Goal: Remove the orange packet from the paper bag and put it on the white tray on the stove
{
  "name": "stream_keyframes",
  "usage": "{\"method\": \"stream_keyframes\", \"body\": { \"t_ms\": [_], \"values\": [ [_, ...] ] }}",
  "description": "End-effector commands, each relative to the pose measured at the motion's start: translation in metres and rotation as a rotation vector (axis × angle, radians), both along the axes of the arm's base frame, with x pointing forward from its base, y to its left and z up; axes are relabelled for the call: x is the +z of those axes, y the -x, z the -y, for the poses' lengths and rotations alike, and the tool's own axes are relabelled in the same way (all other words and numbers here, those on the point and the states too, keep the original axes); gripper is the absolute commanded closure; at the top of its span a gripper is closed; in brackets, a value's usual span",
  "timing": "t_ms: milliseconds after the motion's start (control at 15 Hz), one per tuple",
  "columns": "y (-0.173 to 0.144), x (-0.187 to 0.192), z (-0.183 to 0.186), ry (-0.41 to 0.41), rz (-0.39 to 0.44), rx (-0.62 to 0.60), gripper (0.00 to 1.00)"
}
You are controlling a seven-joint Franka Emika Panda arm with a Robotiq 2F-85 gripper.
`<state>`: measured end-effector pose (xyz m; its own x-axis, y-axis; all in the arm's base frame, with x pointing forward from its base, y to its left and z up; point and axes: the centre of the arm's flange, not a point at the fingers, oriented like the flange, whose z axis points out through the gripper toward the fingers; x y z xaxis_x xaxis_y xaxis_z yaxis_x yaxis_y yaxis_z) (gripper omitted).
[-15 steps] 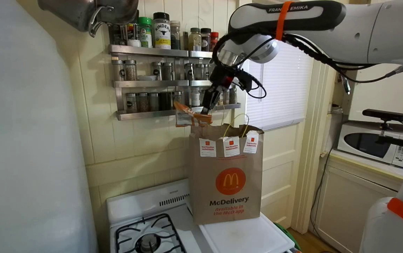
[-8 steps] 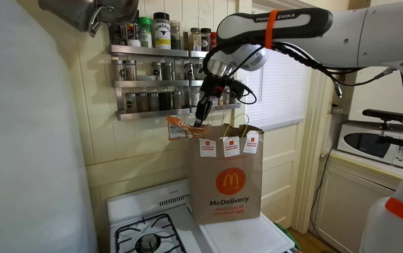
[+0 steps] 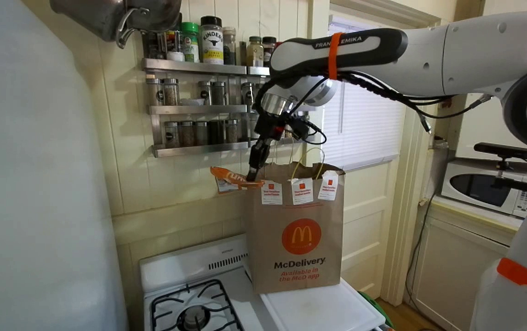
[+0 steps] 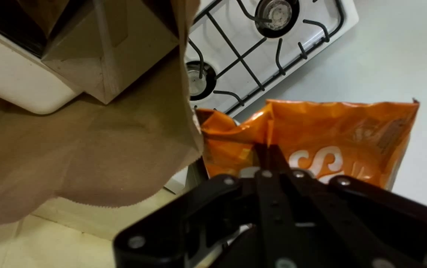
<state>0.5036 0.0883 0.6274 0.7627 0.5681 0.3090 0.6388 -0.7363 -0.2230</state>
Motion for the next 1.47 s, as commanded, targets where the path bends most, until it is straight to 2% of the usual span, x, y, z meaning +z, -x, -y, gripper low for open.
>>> {"method": "stream_keyframes", "body": {
  "t_ms": [0,400,667,867,1133,1400],
  "values": [
    [0.0,0.001,0.0,0.0,0.001,0.0,0.99],
    [0.011,0.016,-0.012,0.008,0.024,-0.001,1.0],
    [0.017,0.037,-0.028,0.064,0.009,-0.097,1.0],
    [0.018,0.041,-0.039,0.089,-0.048,-0.233,1.0],
    [0.021,0.036,-0.059,0.067,-0.128,-0.332,1.0],
    [0.032,0.034,-0.08,0.097,-0.207,-0.433,1.0]
  ]
}}
